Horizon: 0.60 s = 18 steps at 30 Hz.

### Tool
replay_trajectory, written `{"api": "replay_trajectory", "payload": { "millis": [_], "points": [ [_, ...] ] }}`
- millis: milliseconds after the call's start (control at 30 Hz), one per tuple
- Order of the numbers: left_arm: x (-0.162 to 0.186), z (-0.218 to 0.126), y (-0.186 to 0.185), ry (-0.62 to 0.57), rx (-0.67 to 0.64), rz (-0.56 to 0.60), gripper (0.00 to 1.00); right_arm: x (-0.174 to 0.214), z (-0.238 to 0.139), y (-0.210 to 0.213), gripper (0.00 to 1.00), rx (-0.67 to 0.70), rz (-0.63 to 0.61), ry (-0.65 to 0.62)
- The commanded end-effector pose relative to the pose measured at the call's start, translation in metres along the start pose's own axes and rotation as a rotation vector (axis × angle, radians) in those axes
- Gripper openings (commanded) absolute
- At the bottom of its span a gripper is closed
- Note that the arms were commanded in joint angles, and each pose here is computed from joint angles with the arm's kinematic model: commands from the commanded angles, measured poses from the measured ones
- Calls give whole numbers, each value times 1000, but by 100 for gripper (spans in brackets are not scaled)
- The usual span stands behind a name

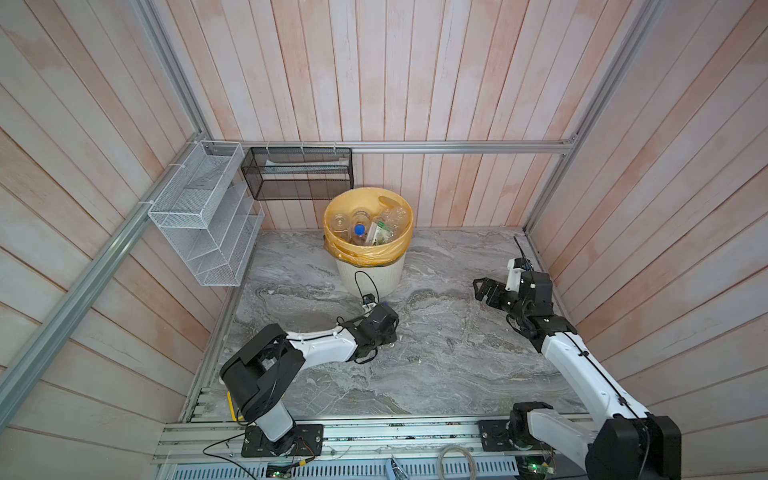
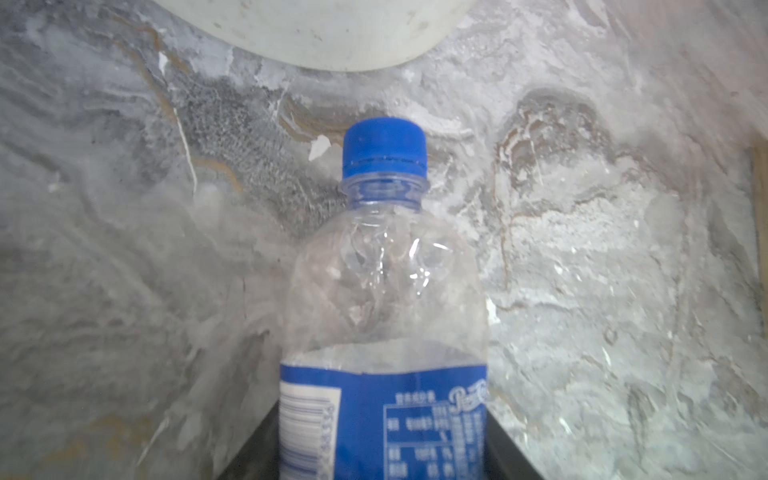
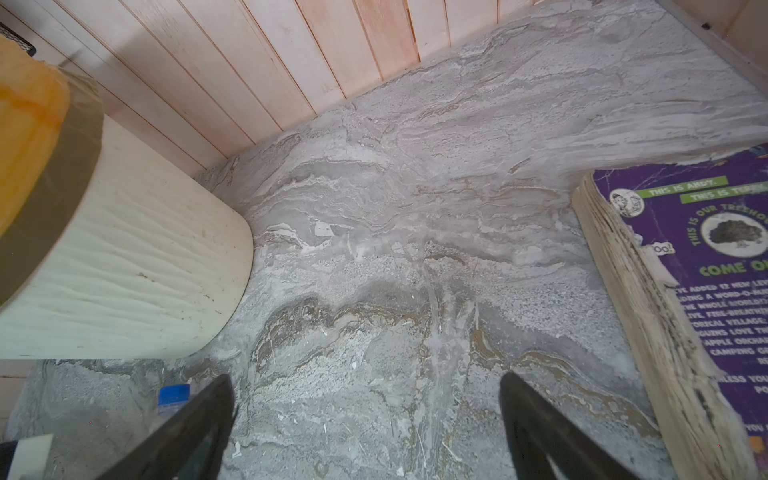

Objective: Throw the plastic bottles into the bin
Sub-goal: 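Lift the blue-capped bottle with the left gripper over the bin and release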

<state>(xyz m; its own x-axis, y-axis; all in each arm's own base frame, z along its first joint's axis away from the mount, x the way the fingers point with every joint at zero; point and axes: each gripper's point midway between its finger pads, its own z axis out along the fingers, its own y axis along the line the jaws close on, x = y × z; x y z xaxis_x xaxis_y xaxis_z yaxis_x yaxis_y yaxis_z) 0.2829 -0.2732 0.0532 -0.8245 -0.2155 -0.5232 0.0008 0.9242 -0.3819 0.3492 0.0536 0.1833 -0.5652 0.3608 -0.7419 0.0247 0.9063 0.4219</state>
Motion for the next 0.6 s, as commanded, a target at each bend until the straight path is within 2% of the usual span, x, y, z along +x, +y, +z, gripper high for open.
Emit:
{"api": "replay_trajectory", "payload": {
  "millis": [0, 100, 267, 367, 467, 567],
  "points": [
    [-9, -33, -2, -102, -19, 7, 56, 2, -1, -3, 99, 4, 16, -7],
    [-7, -70, 5, -199, -74, 14, 56, 3, -1, -3, 99, 1, 24, -7],
    [-18, -135, 22, -363, -104, -50, 55, 4, 0, -2, 99, -3, 37, -4],
    [-41, -177, 19, -485, -82, -48, 54, 2, 0, -2, 99, -6, 46, -9],
    [-74, -216, 4, -602, -60, 11, 54, 1, 0, 0, 99, -11, 52, -9],
    [-112, -256, -21, -733, -47, 116, 54, 0, -2, 1, 99, -14, 51, -15]
  ]
}}
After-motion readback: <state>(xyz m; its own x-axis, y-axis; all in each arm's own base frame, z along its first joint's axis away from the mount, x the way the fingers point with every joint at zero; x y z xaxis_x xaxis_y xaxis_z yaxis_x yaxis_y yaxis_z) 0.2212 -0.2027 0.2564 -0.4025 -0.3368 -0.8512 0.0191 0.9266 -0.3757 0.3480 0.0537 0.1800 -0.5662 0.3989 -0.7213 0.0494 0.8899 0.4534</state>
